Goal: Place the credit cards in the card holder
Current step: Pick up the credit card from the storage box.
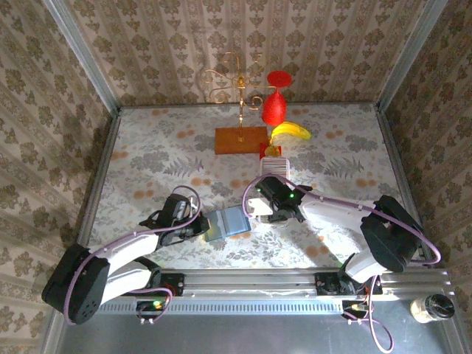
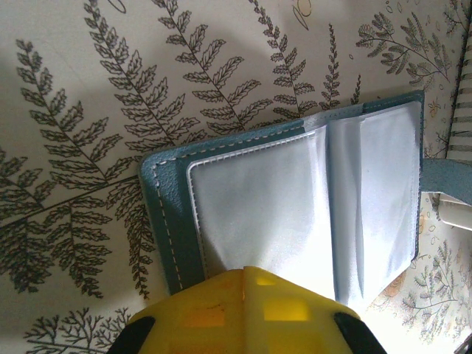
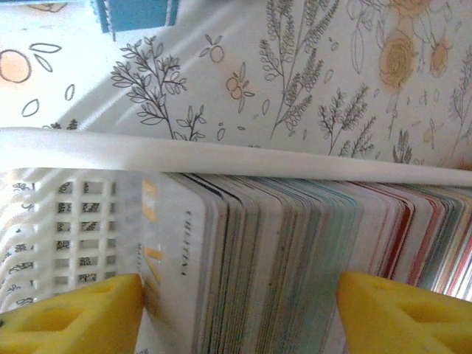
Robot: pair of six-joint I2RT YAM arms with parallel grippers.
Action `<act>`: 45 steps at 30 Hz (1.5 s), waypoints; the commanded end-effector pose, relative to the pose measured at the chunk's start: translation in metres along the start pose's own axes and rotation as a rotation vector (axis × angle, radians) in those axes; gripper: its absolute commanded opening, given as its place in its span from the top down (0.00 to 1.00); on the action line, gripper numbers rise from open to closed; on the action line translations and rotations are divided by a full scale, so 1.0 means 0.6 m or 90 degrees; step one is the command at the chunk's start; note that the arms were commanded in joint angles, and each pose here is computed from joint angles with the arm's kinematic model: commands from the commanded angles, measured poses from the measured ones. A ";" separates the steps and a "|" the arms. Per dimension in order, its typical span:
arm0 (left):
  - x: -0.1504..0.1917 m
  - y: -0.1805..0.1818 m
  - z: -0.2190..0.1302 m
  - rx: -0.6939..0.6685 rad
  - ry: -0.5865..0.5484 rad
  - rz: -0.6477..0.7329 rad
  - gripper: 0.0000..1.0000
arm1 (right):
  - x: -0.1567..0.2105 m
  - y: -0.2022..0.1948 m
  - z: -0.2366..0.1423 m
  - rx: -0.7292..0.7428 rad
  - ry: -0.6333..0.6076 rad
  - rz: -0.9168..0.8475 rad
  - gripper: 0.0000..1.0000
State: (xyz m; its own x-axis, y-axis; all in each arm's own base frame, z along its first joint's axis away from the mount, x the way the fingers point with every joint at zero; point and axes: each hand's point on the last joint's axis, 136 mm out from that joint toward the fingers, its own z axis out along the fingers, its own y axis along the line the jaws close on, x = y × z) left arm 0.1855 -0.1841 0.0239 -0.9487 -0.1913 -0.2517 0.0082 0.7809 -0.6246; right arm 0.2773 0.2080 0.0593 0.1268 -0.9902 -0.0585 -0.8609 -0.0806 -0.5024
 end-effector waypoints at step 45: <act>0.010 0.002 -0.005 -0.001 0.007 -0.006 1.00 | 0.001 -0.024 -0.076 0.044 -0.022 0.018 0.91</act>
State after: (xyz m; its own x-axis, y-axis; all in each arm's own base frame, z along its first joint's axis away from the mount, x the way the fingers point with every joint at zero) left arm 0.1855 -0.1841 0.0257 -0.9474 -0.1924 -0.2557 0.0111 0.7788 -0.6272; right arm 0.2548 0.2026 0.0787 0.1490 -0.9861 -0.0734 -0.8721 -0.0960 -0.4798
